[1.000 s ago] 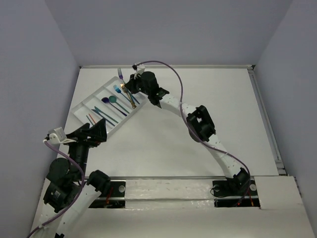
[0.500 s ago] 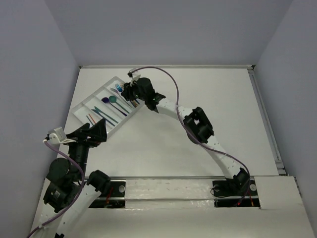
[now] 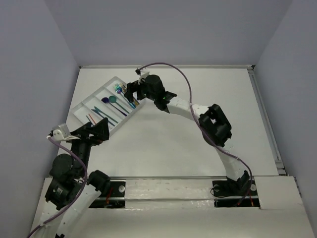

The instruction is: Sort the eating utensils into containers

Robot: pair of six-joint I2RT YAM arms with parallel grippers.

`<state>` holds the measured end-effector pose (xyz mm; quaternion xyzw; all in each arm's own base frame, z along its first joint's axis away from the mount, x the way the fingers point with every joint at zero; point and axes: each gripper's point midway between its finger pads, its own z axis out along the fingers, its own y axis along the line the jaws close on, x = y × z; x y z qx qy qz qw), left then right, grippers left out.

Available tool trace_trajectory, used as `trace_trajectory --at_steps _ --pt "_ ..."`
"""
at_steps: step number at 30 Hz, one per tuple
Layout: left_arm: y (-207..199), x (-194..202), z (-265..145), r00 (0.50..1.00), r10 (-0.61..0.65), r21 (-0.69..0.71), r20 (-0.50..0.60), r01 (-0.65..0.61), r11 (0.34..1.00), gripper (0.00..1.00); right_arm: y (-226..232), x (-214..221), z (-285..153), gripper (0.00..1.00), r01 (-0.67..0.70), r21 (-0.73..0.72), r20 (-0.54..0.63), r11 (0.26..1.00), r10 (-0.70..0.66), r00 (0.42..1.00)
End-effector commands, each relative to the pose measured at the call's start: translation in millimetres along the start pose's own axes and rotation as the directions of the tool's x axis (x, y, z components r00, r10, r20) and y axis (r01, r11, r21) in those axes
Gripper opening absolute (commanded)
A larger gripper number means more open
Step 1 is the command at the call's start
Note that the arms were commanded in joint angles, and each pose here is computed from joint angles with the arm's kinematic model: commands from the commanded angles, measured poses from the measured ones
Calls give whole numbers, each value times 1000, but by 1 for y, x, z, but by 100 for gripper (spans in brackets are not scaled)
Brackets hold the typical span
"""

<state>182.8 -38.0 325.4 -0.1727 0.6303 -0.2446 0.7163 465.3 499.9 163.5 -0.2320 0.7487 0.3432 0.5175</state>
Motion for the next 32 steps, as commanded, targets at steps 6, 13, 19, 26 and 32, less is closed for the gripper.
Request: trace_trajectory --at_steps 6,13,19,26,32 --pt "-15 5 13 998 54 64 -19 -53 997 99 -19 -98 -159 99 -18 287 221 958 -48 974" --pt "-26 6 12 994 101 129 -33 -96 987 99 -25 -73 -257 100 -79 355 190 931 11 982" --pt "-36 -17 5 993 117 158 19 -119 980 99 -18 -91 -366 100 -198 319 409 927 54 911" --pt "-48 -39 1 988 129 199 87 -144 969 99 -52 -61 -451 100 -319 421 558 849 35 829" --pt "-54 -19 6 990 135 249 34 -139 959 99 -53 -46 -441 100 -330 419 519 846 75 851"
